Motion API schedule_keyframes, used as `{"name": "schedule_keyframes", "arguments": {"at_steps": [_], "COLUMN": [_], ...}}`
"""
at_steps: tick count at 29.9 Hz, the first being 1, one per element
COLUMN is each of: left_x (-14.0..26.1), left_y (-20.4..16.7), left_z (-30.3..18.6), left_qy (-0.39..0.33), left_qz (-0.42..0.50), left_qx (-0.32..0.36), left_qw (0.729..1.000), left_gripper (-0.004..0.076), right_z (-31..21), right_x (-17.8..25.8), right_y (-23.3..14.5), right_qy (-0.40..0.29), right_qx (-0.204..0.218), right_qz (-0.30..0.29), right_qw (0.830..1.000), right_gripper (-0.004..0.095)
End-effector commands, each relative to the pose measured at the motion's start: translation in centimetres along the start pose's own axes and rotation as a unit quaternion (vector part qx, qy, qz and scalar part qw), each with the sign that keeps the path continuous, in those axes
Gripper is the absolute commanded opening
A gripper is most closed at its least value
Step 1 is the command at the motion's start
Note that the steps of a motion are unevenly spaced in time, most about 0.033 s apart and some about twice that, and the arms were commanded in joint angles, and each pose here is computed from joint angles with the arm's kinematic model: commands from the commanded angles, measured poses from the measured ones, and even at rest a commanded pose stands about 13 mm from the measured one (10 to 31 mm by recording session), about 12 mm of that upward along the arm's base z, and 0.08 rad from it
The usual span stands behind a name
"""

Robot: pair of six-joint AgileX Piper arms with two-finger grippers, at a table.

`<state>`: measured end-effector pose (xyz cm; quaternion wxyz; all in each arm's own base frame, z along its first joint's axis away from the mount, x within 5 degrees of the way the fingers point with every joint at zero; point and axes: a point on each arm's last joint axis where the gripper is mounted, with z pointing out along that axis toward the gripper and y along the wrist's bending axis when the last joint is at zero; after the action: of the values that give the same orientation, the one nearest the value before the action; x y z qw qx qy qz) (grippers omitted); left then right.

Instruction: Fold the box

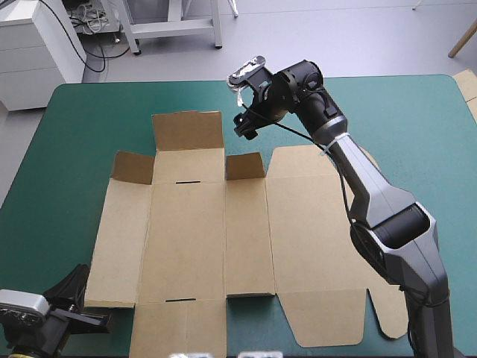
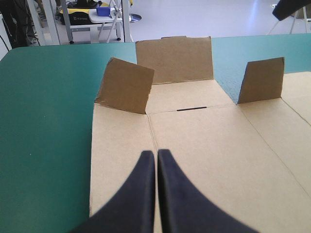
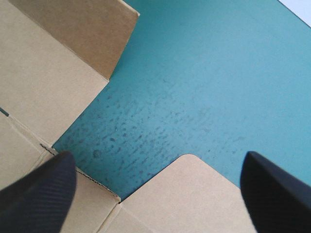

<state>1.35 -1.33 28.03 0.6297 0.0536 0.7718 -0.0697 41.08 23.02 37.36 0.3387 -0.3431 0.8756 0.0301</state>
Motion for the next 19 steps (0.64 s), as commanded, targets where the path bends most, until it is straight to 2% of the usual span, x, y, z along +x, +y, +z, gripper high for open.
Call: {"name": "schedule_keyframes", "arguments": {"at_steps": [1, 2, 4, 7, 9, 12, 15, 19], "left_x": [-1.3, -1.3, -1.3, -1.3, -1.3, -1.3, -1.2, -1.6], "left_y": [-0.1, -0.1, -0.1, -0.1, -0.1, -0.1, 0.0, 0.1], "left_z": [-0.7, -0.7, -0.7, -0.7, -0.7, -0.7, -0.6, -0.7], "left_qy": [-0.056, -0.054, -0.054, -0.054, -0.054, -0.054, -0.055, -0.076], "left_qz": [-0.004, -0.004, -0.004, -0.004, -0.004, -0.003, 0.0, -0.001], "left_qx": [0.003, 0.003, 0.003, 0.003, 0.003, 0.002, -0.001, -0.005], "left_qw": [0.998, 0.999, 0.999, 0.999, 0.999, 0.999, 0.999, 0.997], "left_gripper": [-0.0007, -0.0004, 0.0034, 0.0206, 0.039, 0.0616, 0.0696, 0.0694], "right_z": [-4.5, -4.6, -4.6, -4.7, -5.0, -5.6, -5.6, -5.9], "right_x": [-1.1, -1.1, -0.9, -0.8, -0.7, -0.4, 0.7, 3.4], "right_y": [-1.5, -1.6, -2.2, -2.8, -3.1, -3.5, -4.1, -5.2], "right_qy": [-0.064, -0.063, -0.059, -0.06, -0.062, -0.062, -0.04, 0.004], "right_qx": [0.036, 0.044, 0.064, 0.074, 0.076, 0.078, 0.082, 0.088], "right_qz": [0.038, 0.046, 0.053, 0.078, 0.093, 0.1, 0.107, 0.12], "right_qw": [0.997, 0.996, 0.995, 0.992, 0.991, 0.99, 0.99, 0.989], "right_gripper": [0.0487, 0.0348, -0.0017, 0.0, -0.0001, -0.0001, -0.0001, -0.0002]}}
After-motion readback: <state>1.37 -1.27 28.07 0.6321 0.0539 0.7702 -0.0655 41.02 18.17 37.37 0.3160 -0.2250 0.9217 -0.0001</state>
